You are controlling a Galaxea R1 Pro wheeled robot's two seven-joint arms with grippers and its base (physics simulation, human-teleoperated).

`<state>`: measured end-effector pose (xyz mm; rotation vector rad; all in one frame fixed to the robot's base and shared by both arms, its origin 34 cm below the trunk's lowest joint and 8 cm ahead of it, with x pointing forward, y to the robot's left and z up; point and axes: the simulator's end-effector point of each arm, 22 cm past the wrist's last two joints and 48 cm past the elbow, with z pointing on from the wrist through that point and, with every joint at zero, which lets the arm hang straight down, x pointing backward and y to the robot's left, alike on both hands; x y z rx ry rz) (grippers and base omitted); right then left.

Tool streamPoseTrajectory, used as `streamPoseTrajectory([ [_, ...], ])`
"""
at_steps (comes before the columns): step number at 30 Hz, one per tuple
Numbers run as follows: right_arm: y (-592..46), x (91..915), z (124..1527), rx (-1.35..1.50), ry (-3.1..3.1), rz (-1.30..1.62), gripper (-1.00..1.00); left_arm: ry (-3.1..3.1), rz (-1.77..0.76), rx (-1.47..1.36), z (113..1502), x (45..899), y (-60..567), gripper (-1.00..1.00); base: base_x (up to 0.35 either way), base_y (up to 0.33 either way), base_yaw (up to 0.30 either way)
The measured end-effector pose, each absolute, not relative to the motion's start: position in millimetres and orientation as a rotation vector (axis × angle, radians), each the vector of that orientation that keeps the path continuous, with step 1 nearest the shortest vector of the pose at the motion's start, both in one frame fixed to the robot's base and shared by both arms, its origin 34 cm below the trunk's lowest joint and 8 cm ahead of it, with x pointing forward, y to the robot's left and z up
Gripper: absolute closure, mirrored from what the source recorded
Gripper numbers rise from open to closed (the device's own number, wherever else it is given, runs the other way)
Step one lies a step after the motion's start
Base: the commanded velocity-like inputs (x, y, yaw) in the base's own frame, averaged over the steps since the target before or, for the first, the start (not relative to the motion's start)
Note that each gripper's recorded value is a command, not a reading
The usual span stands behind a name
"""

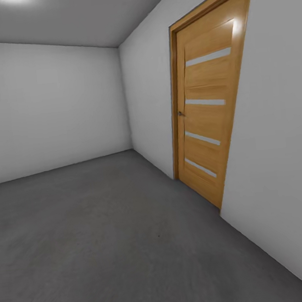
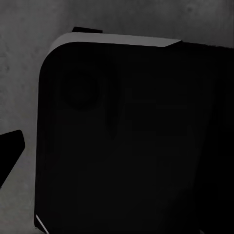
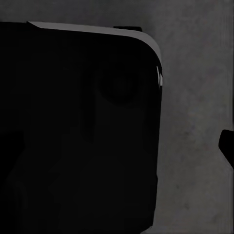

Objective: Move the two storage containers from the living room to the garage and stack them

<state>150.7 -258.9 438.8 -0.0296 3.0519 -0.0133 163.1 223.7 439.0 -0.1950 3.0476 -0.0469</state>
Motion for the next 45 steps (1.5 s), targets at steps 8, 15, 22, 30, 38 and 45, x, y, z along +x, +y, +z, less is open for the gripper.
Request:
streamPoseTrajectory([
  [8,-260.0,150.9,438.8,-0.033,3.052,-0.015,-1.0,3.048,-0.047,-0.195,439.0,163.1,223.6,-1.0,0.321,0.0,0.056],
  [15,-261.8,150.8,438.9,-0.033,3.052,-0.019,-1.0,3.048,-0.047,-0.195,439.0,163.1,223.6,-1.0,0.321,0.0,0.002],
  [22,-262.4,150.5,438.9,-0.034,3.052,-0.02,-1.0,3.048,-0.047,-0.195,439.0,163.1,223.7,-1.0,0.321,0.0,0.0],
  [30,-262.4,150.8,438.9,-0.034,3.051,-0.02,-1.0,3.048,-0.047,-0.195,439.0,163.1,223.7,-1.0,0.321,0.0,0.0],
  [38,-263.6,151.2,438.9,-0.035,3.051,-0.022,-1.0,3.048,-0.047,-0.195,439.0,163.1,223.4,-1.0,0.321,0.0,0.0],
  [45,-264.6,151.9,439.0,-0.031,3.048,-0.024,-1.0,3.048,-0.048,-0.195,439.0,163.1,223.0,-1.0,0.321,0.0,0.0],
])
